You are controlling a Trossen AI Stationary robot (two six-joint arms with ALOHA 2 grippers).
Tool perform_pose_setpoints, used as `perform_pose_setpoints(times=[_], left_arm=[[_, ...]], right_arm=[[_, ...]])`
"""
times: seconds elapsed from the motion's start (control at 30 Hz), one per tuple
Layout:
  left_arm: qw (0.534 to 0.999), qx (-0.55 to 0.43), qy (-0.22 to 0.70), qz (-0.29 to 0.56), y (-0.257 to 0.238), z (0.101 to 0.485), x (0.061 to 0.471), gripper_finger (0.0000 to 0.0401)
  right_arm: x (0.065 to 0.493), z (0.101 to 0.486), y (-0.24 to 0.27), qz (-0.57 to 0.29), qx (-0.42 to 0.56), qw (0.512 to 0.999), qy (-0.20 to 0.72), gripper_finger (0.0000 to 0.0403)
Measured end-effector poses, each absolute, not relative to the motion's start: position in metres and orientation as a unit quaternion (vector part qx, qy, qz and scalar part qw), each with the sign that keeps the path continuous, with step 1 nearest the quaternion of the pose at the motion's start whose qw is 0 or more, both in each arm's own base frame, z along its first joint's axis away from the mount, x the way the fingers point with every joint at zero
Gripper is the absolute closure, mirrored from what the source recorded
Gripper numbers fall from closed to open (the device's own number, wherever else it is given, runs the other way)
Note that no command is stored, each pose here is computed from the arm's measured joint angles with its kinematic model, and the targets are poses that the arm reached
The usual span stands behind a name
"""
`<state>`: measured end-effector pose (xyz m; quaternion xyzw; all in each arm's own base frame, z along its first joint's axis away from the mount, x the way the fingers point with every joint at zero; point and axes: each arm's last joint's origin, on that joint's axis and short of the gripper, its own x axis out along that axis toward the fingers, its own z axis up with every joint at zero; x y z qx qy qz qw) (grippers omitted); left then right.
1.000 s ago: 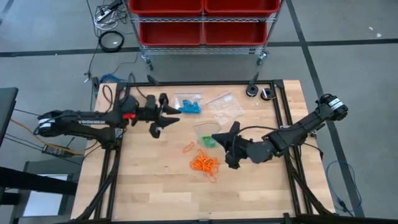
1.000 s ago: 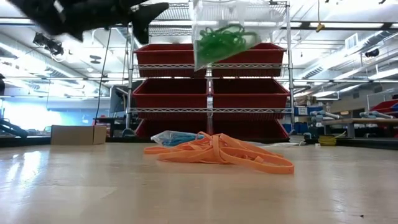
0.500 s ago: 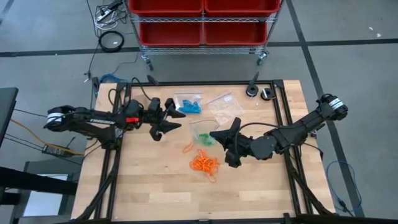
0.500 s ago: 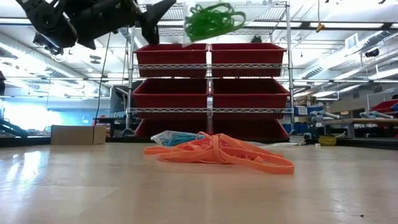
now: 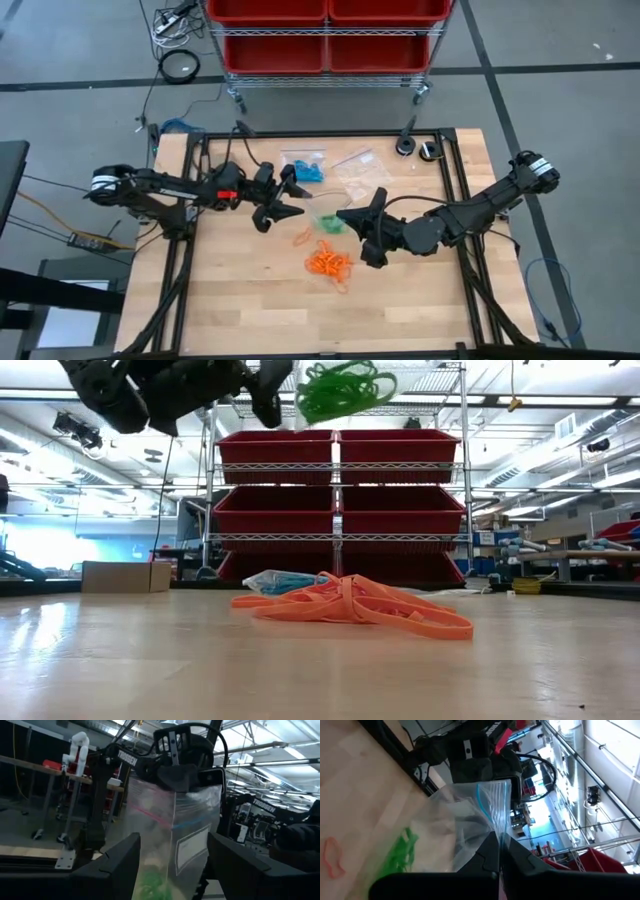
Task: Sort rubber bands
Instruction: Close the bottom transparent zip bag
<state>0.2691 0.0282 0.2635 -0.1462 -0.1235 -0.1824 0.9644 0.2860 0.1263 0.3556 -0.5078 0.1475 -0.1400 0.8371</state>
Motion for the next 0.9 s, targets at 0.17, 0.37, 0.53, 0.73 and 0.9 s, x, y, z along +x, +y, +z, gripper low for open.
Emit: perform_pose_setpoints(times=[0.17, 0.37, 0.53, 0.73, 0.9], left_arm=[[0.964, -0.143, -0.131, -0.181, 0.028, 0.2684, 0.2749, 0.0163], [0.966, -0.145, -0.132, -0.171, 0.0286, 0.2687, 0.2758, 0.0186], [0.968, -0.148, -0.115, -0.169, 0.0274, 0.2645, 0.2778, 0.0222], [0.971, -0.127, -0.126, -0.158, 0.0234, 0.2655, 0.2782, 0.0243], [0.973, -0.118, -0.129, -0.153, 0.0232, 0.2657, 0.2783, 0.0268]], right_arm=[[0.286, 0.3556, 0.1262, -0.141, -0.505, 0.839, 0.147, 0.0403], [0.286, 0.3555, 0.1262, -0.141, -0.503, 0.84, 0.147, 0.0403], [0.286, 0.3555, 0.1262, -0.141, -0.503, 0.84, 0.147, 0.0403], [0.286, 0.3556, 0.1262, -0.142, -0.501, 0.841, 0.147, 0.0403], [0.286, 0.3554, 0.1262, -0.142, -0.498, 0.843, 0.147, 0.0403]])
